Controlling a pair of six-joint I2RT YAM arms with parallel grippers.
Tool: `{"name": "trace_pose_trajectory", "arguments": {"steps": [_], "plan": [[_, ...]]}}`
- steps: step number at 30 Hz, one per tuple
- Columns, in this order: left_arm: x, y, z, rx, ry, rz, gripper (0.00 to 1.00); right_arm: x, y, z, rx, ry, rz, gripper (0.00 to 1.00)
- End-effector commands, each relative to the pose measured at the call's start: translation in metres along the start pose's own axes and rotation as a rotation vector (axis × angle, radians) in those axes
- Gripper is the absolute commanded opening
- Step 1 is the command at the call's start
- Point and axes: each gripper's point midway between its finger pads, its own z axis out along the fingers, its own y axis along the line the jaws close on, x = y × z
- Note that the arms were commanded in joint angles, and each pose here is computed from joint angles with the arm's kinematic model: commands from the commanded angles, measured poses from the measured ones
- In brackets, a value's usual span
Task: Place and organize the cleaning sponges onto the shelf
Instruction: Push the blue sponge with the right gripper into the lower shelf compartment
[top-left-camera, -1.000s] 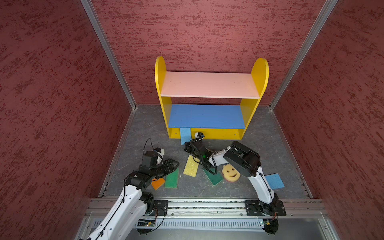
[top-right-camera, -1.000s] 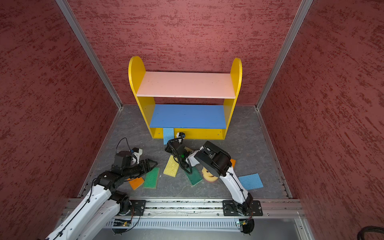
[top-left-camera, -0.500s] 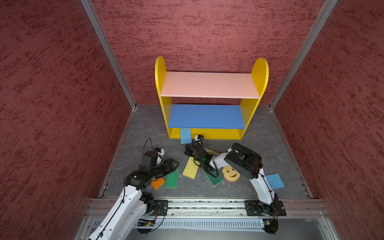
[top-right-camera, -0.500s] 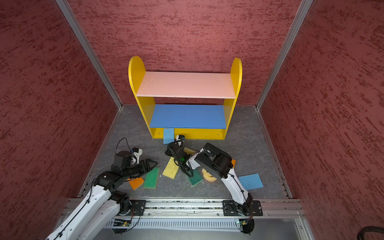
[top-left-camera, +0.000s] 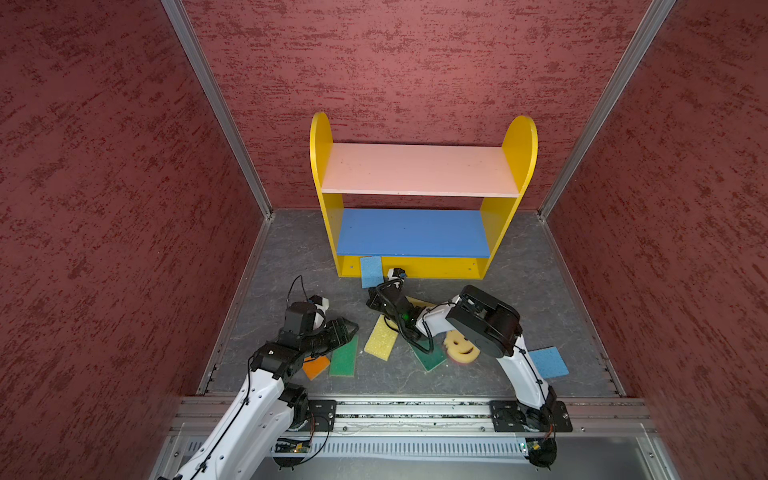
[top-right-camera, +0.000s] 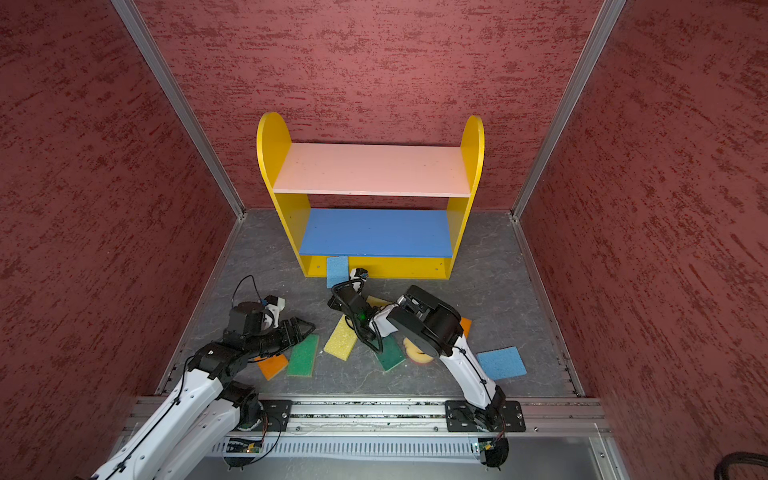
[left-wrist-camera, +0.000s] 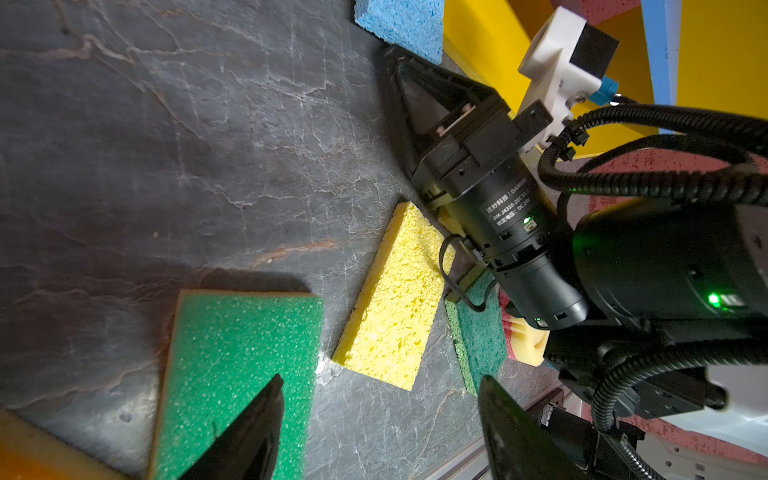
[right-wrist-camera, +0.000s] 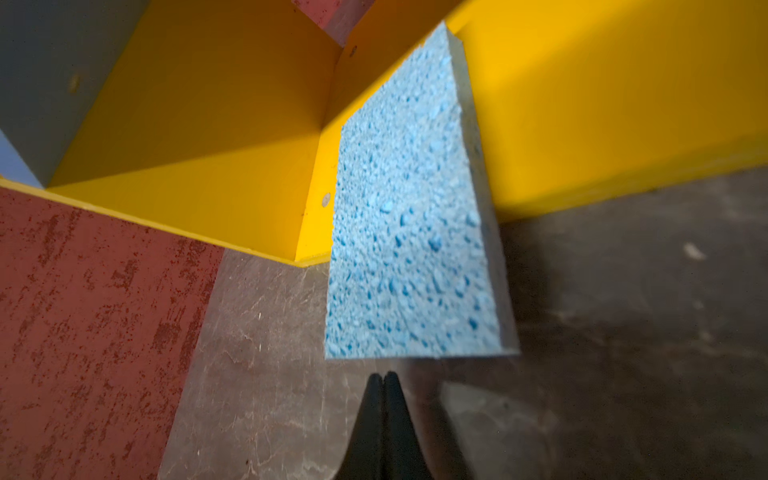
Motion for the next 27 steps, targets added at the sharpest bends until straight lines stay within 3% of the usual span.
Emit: {"name": "trace_pose_trajectory", "arguments": {"steps": [1,27], "plan": [[0.001,-0.001,0.000,0.002,0.004,0.010,0.73,-0.003,-0.049,0.013,0.110,-0.022,0.043,0.00],[0.002,0.004,0.004,-0.012,0.011,0.008,0.74,-0.007,-0.034,0.053,0.070,-0.002,0.046,0.00]]}}
